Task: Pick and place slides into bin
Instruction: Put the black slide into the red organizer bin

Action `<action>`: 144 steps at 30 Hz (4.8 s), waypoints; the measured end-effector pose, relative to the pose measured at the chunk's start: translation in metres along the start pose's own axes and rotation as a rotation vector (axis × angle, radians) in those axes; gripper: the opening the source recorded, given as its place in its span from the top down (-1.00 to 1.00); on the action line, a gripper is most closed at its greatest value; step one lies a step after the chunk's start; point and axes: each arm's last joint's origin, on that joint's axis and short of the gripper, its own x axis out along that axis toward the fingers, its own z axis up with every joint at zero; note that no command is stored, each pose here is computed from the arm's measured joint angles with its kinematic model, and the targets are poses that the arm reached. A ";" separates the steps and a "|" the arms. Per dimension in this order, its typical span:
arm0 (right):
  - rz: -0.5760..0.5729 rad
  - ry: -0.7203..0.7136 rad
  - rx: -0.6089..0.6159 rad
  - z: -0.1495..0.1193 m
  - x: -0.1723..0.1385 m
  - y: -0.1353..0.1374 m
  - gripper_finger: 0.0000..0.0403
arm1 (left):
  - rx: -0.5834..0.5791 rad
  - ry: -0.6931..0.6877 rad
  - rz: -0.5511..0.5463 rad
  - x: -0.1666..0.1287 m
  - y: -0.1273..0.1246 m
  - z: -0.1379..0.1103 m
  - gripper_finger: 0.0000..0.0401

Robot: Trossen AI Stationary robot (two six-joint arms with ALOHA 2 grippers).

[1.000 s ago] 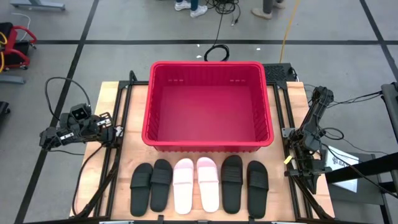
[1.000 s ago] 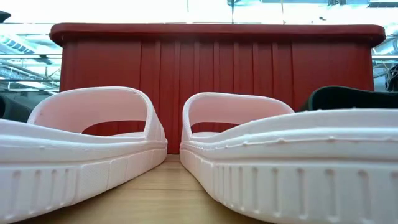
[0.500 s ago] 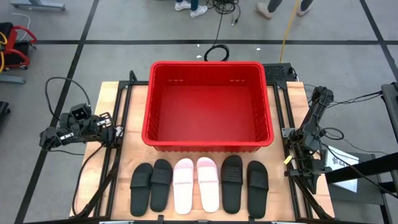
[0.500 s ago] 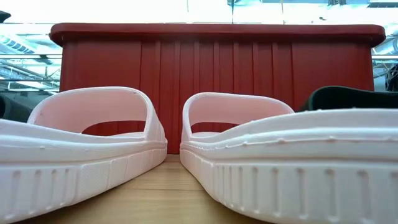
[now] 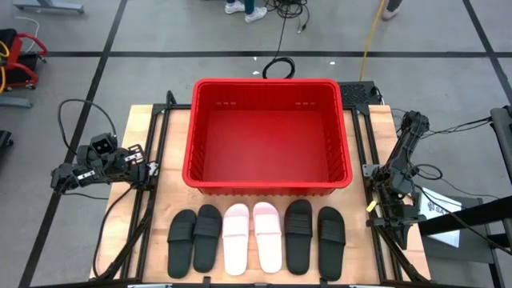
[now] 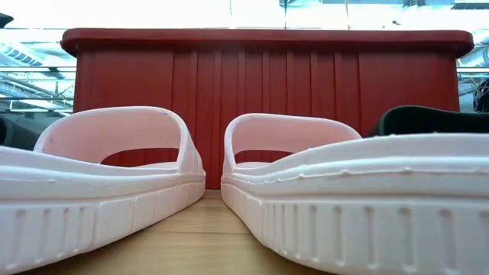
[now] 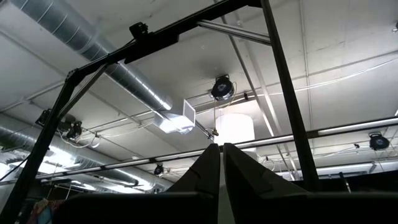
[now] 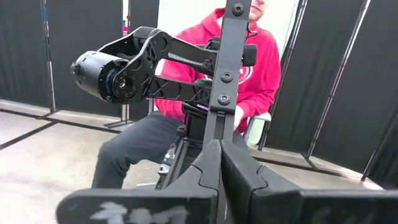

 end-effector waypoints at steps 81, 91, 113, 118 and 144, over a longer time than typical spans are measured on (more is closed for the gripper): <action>-1.248 0.091 -0.250 0.015 -0.018 -0.030 0.98 | 0.000 0.000 0.000 0.000 0.000 0.000 0.87; -1.200 0.066 -0.291 0.018 -0.017 -0.029 0.98 | 0.000 0.000 0.000 0.000 0.000 0.000 0.87; -1.199 0.065 -0.285 0.017 -0.017 -0.029 0.98 | 0.000 -0.008 0.003 0.000 0.000 0.000 0.87; -1.199 0.064 -0.284 0.017 -0.017 -0.029 0.98 | 0.021 -0.013 0.006 0.000 0.000 0.000 0.87; -1.196 -0.006 -0.169 0.017 -0.017 -0.029 0.98 | 0.198 0.076 0.385 -0.007 0.035 -0.016 0.87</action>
